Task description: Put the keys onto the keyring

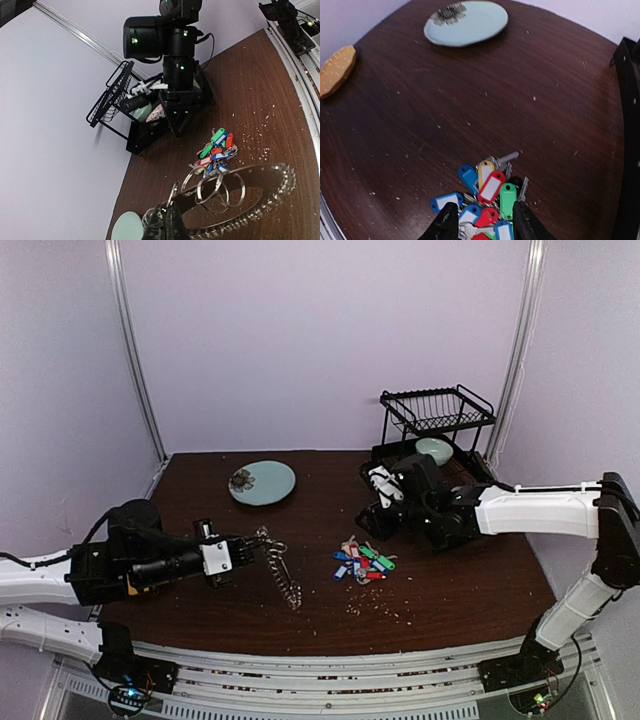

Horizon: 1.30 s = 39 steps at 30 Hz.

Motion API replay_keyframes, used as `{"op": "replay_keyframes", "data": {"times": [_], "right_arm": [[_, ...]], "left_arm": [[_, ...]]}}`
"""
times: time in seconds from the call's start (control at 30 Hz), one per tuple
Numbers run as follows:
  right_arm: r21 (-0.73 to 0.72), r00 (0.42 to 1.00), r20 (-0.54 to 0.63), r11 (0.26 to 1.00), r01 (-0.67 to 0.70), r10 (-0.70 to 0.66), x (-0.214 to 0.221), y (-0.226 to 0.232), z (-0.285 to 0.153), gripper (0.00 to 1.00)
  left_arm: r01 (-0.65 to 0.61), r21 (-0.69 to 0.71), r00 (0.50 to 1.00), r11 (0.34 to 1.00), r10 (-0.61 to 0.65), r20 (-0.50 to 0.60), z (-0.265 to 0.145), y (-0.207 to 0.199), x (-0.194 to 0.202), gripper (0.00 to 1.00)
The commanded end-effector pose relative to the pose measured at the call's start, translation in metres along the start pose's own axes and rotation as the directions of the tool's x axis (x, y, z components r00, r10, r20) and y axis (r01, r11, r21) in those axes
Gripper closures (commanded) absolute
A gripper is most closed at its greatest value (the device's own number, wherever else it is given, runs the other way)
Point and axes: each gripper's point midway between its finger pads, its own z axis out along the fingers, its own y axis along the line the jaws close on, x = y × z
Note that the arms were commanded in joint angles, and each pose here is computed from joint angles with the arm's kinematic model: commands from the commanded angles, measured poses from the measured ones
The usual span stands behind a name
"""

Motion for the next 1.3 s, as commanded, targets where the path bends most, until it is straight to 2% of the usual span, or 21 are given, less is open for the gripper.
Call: {"op": "replay_keyframes", "data": {"times": [0.0,0.07,0.17,0.23,0.33,0.4,0.53,1.1,1.27], "right_arm": [[0.140,0.984,-0.166,0.989,-0.040,0.063,0.045,-0.030,0.008,0.65],[0.083,0.973,-0.225,0.996,-0.038,0.056,0.059,-0.020,0.013,0.73],[-0.026,0.950,-0.301,0.996,-0.091,0.079,0.084,0.001,0.019,0.73],[-0.001,0.950,-0.294,0.994,-0.107,0.102,0.089,-0.004,0.021,0.72],[0.006,0.967,-0.248,0.998,-0.058,0.058,0.080,-0.012,0.027,0.72],[0.027,0.959,-0.279,0.999,-0.038,0.044,0.084,-0.020,0.034,0.76],[0.039,0.940,-0.341,0.999,-0.014,0.027,0.098,-0.027,0.045,0.77],[-0.005,0.944,-0.329,1.000,-0.003,0.001,0.091,-0.021,0.063,0.83],[-0.019,0.937,-0.350,1.000,-0.001,-0.006,0.096,-0.019,0.065,0.96]], "left_arm": [[0.032,-0.047,0.997,0.998,-0.028,0.076,-0.002,0.012,-0.017,1.00],[0.036,-0.048,0.996,0.998,-0.032,0.078,-0.002,0.012,-0.017,1.00],[0.039,-0.051,0.997,0.998,-0.035,0.076,-0.002,0.012,-0.016,1.00],[0.043,-0.048,0.996,0.998,-0.039,0.079,-0.002,0.011,-0.017,1.00],[0.044,-0.043,0.996,0.998,-0.041,0.080,-0.001,0.010,-0.016,1.00],[0.047,-0.042,0.996,0.998,-0.044,0.079,-0.001,0.011,-0.017,1.00],[0.050,-0.046,0.996,0.998,-0.046,0.081,-0.002,0.011,-0.017,1.00],[0.053,-0.052,0.996,0.997,-0.050,0.070,0.000,0.011,-0.014,1.00],[0.054,-0.056,0.996,0.997,-0.050,0.071,-0.001,0.012,-0.014,1.00]]}}
